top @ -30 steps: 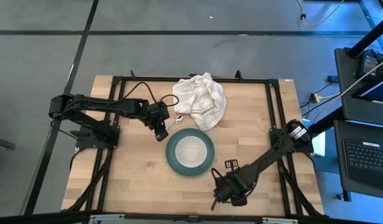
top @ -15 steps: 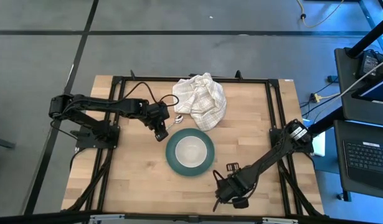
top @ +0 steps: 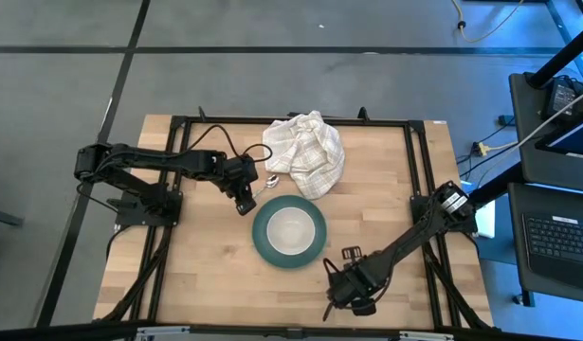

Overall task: Set table place
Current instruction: Move the pink fork to the left of the green plate on the table

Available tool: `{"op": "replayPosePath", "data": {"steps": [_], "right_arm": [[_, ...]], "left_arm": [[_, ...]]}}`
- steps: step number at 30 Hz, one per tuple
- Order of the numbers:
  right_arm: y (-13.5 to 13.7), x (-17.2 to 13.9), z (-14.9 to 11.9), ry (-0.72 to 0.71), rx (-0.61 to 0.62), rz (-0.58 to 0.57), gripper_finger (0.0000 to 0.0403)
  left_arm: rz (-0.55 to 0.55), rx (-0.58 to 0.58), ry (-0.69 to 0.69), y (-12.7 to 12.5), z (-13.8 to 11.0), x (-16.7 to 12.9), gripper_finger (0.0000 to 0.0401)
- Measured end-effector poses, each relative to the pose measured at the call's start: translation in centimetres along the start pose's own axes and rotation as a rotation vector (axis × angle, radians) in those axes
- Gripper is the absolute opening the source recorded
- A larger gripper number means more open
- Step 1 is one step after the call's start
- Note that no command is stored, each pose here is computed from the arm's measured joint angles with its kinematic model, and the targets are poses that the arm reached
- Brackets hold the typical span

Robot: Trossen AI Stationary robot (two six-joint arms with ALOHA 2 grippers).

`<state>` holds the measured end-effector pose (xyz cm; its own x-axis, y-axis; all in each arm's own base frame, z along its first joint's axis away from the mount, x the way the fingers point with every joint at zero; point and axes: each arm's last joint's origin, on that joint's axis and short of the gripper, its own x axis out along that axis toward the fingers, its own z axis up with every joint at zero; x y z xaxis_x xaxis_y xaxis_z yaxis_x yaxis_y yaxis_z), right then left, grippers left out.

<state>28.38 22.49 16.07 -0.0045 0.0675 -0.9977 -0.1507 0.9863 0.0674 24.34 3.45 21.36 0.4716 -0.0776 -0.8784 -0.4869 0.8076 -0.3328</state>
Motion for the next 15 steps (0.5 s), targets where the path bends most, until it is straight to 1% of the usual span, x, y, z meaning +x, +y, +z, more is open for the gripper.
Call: {"op": "replayPosePath", "data": {"steps": [7, 15], "right_arm": [[0.1, 0.0, 0.2, -0.035, -0.001, -0.010, 0.0133], [0.2, 1.7, 0.4, 0.013, 0.003, -0.016, 0.0133]], "left_arm": [[0.000, 0.000, 0.000, 0.0, 0.0, 0.0, 0.0069], [0.000, 0.000, 0.000, 0.0, 0.0, 0.0, 0.0069]]}}
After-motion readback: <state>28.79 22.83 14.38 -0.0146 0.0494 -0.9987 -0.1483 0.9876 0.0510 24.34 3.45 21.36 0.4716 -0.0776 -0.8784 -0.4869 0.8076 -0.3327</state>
